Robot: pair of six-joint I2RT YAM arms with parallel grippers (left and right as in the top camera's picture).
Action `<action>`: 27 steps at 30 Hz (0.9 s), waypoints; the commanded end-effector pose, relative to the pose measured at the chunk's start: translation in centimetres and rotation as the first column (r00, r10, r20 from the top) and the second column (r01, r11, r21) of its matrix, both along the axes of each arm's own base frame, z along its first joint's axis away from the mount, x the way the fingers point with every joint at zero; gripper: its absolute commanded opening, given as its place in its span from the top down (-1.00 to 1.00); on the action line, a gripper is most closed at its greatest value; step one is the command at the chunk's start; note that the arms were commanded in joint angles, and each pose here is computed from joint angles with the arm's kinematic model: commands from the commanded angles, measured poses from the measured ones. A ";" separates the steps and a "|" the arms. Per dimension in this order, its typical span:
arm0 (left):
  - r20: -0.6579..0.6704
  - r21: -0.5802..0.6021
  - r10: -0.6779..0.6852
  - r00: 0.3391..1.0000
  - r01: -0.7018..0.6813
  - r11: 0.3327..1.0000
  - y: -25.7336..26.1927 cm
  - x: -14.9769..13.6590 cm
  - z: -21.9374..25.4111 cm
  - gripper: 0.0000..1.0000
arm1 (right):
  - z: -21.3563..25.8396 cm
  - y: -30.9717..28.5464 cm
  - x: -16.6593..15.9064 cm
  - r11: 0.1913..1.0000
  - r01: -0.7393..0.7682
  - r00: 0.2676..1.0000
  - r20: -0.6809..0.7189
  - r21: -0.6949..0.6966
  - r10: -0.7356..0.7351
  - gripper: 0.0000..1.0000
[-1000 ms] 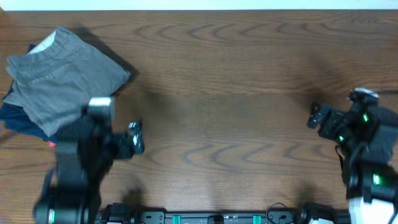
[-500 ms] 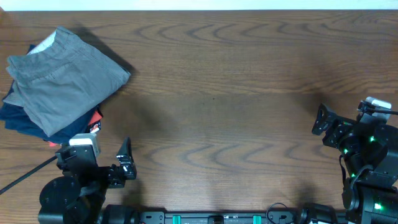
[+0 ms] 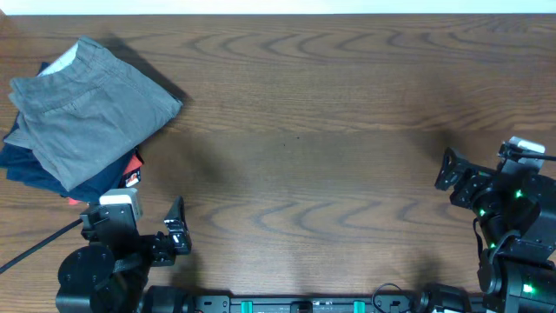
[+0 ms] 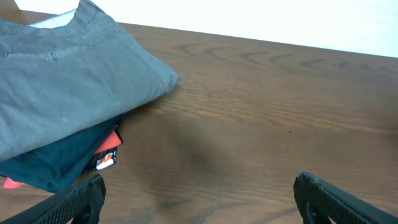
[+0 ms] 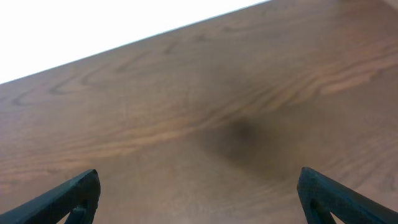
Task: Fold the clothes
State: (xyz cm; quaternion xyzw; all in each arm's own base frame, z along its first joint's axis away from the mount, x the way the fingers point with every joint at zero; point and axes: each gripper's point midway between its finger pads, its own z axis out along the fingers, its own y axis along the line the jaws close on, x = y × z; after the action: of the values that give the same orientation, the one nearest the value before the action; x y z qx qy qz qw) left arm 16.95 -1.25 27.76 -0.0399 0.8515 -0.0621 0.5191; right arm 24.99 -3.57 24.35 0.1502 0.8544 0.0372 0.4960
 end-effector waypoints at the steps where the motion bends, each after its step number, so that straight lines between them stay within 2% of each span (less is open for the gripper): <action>1: -0.005 0.003 0.017 1.000 -0.017 1.000 0.3 0.0 -0.2 -0.96 | -0.6 0.1 -0.9 1.000 -0.002 1.000 -0.003 -0.022 0.002 -0.99; 5: -0.005 0.003 0.017 1.000 -0.017 1.000 0.3 0.0 -0.2 -0.96 | -0.9 0.6 -2.0 0.999 -0.013 0.999 0.041 -0.043 0.015 -0.98; 8: -0.005 0.003 0.017 1.000 -0.017 1.000 0.3 0.0 -0.2 -0.96 | -1.0 1.9 -2.5 0.994 -0.070 0.986 0.148 -0.083 0.082 -0.98; 11: -0.005 0.003 0.017 1.000 -0.017 1.000 0.3 0.0 -0.2 -0.96 | -1.3 3.4 -3.0 0.981 -0.126 0.942 0.292 -0.146 0.165 -0.99; 16: -0.005 0.003 0.017 1.000 -0.017 1.000 0.3 0.0 -0.2 -0.96 | -0.9 4.2 -2.6 0.975 -0.129 0.854 0.479 -0.182 0.203 -0.99; 22: -0.005 0.003 0.017 1.000 -0.017 1.000 0.3 0.0 -0.2 -0.96 | -1.8 5.5 -1.3 0.929 -0.165 0.775 0.539 -0.331 0.330 -0.99; 25: -0.005 0.003 0.017 1.000 -0.017 1.000 0.3 0.0 -0.2 -0.96 | -4.8 5.5 -0.6 0.927 -0.175 0.789 0.515 -0.331 0.333 -0.98; 27: -0.005 0.003 0.017 1.000 -0.017 1.000 0.3 0.0 -0.2 -0.96 | -7.3 5.5 -0.4 0.928 -0.203 0.834 0.442 -0.312 0.331 -0.98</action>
State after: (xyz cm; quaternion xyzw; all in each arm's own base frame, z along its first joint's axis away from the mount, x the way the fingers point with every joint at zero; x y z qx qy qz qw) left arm 16.96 -1.25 27.71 -0.0399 0.8520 -0.0620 0.5183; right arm 24.42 1.38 19.50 -0.0282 0.6890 0.0373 0.7233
